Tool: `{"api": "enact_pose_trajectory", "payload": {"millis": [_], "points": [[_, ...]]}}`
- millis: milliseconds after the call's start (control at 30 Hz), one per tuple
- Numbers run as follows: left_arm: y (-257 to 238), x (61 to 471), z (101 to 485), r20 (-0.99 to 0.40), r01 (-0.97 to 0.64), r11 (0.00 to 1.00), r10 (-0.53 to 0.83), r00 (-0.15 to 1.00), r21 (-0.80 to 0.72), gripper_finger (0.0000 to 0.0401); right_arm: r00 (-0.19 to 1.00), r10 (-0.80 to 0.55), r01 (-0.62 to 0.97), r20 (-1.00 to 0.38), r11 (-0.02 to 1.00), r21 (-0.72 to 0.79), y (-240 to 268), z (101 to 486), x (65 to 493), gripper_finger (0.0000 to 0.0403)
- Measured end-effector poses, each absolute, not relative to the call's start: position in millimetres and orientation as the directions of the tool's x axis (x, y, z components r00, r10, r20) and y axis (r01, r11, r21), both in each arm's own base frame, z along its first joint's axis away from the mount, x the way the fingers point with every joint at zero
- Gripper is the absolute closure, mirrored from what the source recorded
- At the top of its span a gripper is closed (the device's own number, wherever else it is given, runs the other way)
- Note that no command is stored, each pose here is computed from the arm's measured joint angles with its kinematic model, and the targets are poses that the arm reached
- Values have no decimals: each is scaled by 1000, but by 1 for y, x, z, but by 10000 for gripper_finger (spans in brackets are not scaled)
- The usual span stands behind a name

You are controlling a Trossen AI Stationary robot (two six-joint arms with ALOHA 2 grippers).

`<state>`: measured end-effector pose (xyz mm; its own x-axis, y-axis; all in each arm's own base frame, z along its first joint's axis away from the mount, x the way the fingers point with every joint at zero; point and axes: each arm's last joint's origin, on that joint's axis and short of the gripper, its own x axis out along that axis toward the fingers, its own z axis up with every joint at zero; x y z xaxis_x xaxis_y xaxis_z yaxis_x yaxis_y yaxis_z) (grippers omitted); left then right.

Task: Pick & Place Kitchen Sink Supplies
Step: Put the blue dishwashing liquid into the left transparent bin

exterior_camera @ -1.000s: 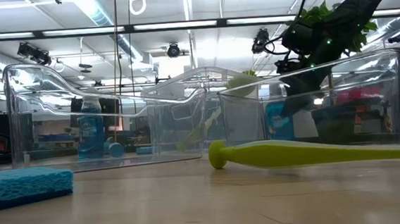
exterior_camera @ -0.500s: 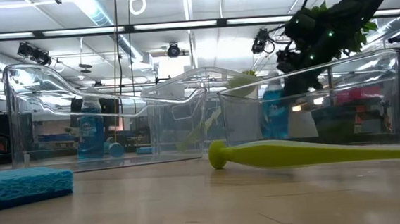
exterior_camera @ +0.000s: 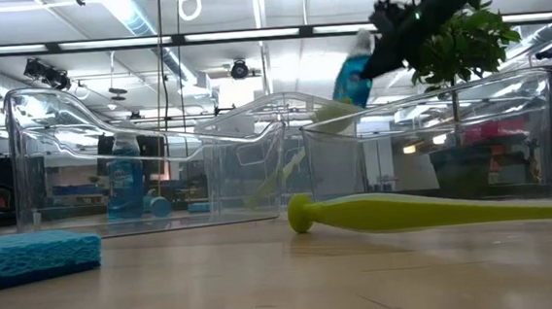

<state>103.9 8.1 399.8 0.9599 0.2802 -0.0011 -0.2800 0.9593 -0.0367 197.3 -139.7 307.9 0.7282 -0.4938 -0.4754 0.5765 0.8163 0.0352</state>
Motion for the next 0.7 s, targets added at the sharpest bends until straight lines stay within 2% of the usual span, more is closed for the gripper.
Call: {"api": "enact_pose_trajectory", "payload": {"millis": [233, 500, 700], "points": [[9, 124, 404, 40, -298, 954, 297, 954, 26, 353, 814, -421, 474, -400, 880, 38, -124, 353, 206, 352], [10, 145, 400, 16, -332, 943, 331, 943, 31, 349, 878, -331, 384, -346, 919, 92, -102, 374, 220, 352], [10, 150, 402, 35, -334, 942, 334, 942, -11, 306, 906, -247, 307, -344, 942, 132, -86, 371, 241, 352]]}}
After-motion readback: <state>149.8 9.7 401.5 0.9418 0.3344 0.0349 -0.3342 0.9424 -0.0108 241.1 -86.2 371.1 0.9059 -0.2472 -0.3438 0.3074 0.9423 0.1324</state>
